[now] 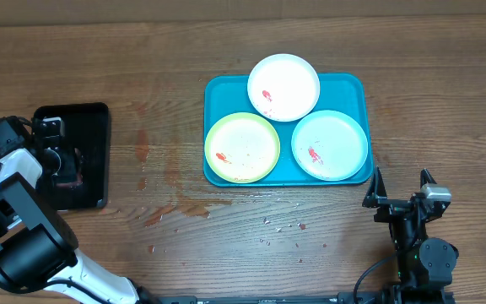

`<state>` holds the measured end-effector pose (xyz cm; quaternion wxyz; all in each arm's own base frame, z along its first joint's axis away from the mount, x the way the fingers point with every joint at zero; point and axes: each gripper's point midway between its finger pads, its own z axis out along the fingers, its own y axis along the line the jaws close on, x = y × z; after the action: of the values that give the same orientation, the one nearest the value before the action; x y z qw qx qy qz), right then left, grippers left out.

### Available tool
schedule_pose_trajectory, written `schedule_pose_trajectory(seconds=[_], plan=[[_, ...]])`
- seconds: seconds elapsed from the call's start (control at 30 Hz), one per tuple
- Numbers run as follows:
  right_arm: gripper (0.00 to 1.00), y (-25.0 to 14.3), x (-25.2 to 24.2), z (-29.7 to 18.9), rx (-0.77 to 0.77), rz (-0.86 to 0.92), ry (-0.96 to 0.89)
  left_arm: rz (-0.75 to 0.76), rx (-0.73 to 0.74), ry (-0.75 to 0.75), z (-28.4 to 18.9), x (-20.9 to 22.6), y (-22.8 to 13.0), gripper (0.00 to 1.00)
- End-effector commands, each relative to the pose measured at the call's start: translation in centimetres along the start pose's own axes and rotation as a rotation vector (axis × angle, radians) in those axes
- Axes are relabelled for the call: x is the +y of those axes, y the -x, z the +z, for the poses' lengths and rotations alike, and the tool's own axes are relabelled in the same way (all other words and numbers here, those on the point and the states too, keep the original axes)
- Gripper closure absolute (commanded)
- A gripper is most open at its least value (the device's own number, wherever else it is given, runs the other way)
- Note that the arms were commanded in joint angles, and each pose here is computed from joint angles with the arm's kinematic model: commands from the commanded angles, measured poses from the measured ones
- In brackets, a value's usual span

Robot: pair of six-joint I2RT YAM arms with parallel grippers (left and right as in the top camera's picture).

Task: Clean dirty plates on tray and stack at the side
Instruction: 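Lower the left gripper and grasp the green-and-pink sponge, then lift the sponge with the left gripper out of the black tray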

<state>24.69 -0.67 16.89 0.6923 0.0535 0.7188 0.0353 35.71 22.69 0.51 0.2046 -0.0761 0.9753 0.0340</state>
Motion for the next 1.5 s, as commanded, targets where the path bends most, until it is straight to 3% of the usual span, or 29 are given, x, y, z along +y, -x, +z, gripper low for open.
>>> schedule_pose_trajectory(seconds=[0.0, 0.07, 0.13, 0.33, 0.37, 0.53, 0.63, 0.87, 0.97, 1.13, 1.3, 1.47], plan=[[0.0, -0.2, -0.2, 0.1, -0.001, -0.003, -0.008, -0.005, 0.013, -0.003, 0.5, -0.1, -0.5, 0.96], [0.0, -0.2, -0.2, 0.1, -0.001, -0.003, -0.008, -0.012, 0.015, -0.003, 0.5, -0.1, -0.6, 0.92], [0.0, -0.2, -0.2, 0.1, -0.001, -0.003, -0.008, -0.045, 0.024, -0.007, 0.5, -0.2, -0.8, 0.0], [0.0, -0.2, -0.2, 0.1, -0.001, -0.003, -0.008, -0.073, 0.096, -0.038, 0.4, -1.0, -2.5, 0.0], [0.0, -0.2, -0.2, 0.1, -0.001, -0.003, -0.008, -0.074, 0.106, -0.042, 0.4, -1.2, -2.8, 0.06], [0.0, -0.2, -0.2, 0.1, -0.001, -0.003, -0.008, -0.078, 0.127, -0.048, 0.3, -1.3, -3.2, 0.56], [0.0, -0.2, -0.2, 0.1, -0.001, -0.003, -0.008, -0.077, 0.118, -0.044, 0.2, -1.2, -2.8, 0.96], [0.0, -0.2, -0.2, 0.1, -0.001, -0.003, -0.008, -0.256, -0.024, 0.014, -3.8, 1.0, 3.2, 0.96], [0.0, -0.2, -0.2, 0.1, -0.001, -0.003, -0.008, -0.342, -0.138, 0.037, -8.8, 2.1, 7.6, 0.96], [0.0, -0.2, -0.2, 0.1, -0.001, -0.003, -0.008, -0.33, -0.296, -0.004, -15.6, 1.4, 11.7, 0.96], [0.0, -0.2, -0.2, 0.1, -0.001, -0.003, -0.008, -0.357, -0.243, -0.037, -15.4, 0.5, 10.4, 0.96], [0.0, -0.2, -0.2, 0.1, -0.001, -0.003, -0.008, -0.396, -0.059, -0.101, -9.3, -0.9, 6.0, 0.96]])
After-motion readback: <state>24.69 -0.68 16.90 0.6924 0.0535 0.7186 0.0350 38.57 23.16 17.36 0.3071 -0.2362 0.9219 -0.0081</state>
